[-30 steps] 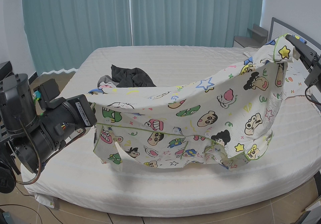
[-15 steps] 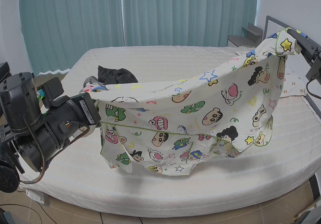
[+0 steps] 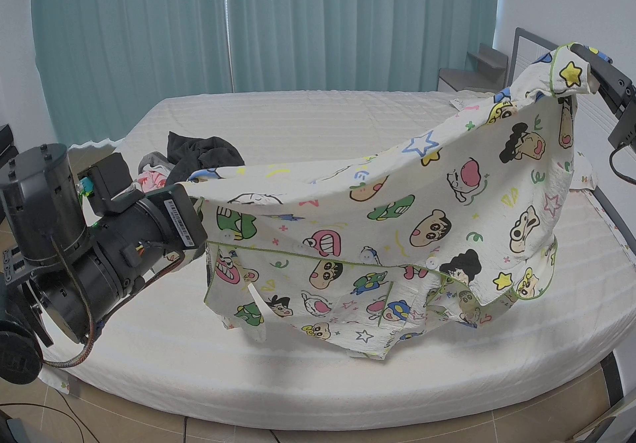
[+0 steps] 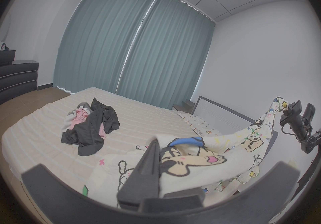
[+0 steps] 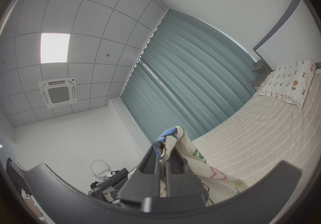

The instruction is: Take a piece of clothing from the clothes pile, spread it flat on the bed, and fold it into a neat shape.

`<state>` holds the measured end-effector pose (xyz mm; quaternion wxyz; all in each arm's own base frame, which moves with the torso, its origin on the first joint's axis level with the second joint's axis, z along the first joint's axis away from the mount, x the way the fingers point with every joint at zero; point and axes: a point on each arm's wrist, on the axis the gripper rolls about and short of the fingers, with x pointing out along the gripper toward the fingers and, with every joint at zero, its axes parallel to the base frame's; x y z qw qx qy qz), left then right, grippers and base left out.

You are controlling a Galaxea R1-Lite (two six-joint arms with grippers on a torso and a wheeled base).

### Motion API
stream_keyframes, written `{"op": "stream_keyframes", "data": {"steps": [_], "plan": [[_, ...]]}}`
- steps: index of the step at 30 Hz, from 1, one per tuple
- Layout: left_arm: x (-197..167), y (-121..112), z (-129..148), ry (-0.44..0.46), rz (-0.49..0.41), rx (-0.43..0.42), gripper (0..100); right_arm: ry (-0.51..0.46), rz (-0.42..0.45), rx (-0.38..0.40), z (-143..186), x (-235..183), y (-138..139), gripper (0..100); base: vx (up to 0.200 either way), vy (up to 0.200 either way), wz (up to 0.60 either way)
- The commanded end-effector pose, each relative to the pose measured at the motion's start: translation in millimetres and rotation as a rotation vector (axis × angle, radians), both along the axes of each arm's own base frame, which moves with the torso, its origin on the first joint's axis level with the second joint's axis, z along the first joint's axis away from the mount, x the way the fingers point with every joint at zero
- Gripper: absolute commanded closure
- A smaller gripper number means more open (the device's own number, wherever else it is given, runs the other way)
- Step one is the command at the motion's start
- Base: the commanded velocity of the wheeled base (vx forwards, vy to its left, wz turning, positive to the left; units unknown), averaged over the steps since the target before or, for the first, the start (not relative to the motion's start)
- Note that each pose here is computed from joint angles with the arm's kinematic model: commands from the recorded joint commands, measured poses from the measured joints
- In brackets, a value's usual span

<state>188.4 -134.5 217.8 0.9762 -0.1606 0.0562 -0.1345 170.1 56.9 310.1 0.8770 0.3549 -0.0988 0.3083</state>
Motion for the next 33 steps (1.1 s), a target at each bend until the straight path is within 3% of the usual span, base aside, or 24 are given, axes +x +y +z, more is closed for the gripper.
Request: {"op": "stream_keyframes", "data": {"steps": [1,8,17,33], "plan": [[1,-2,-1,0.004,-0.002,0.003,100,0.004,0.001,-0.001,-1,2,1,100,0.000,-0.200,0.00],[3,-3,-4,0.014,0.001,0.010,100,0.014,-0.001,-0.004,-3,5,1,100,0.000,-0.200,0.00],[1,-2,-5,0.016,-0.002,0.012,100,0.008,-0.002,-0.003,-2,1,0,100,0.000,0.000,0.00],[-19,10,3,-0.038,0.012,-0.016,100,-0.035,0.011,0.004,-3,-29,-8,100,-0.188,0.000,0.00]]}}
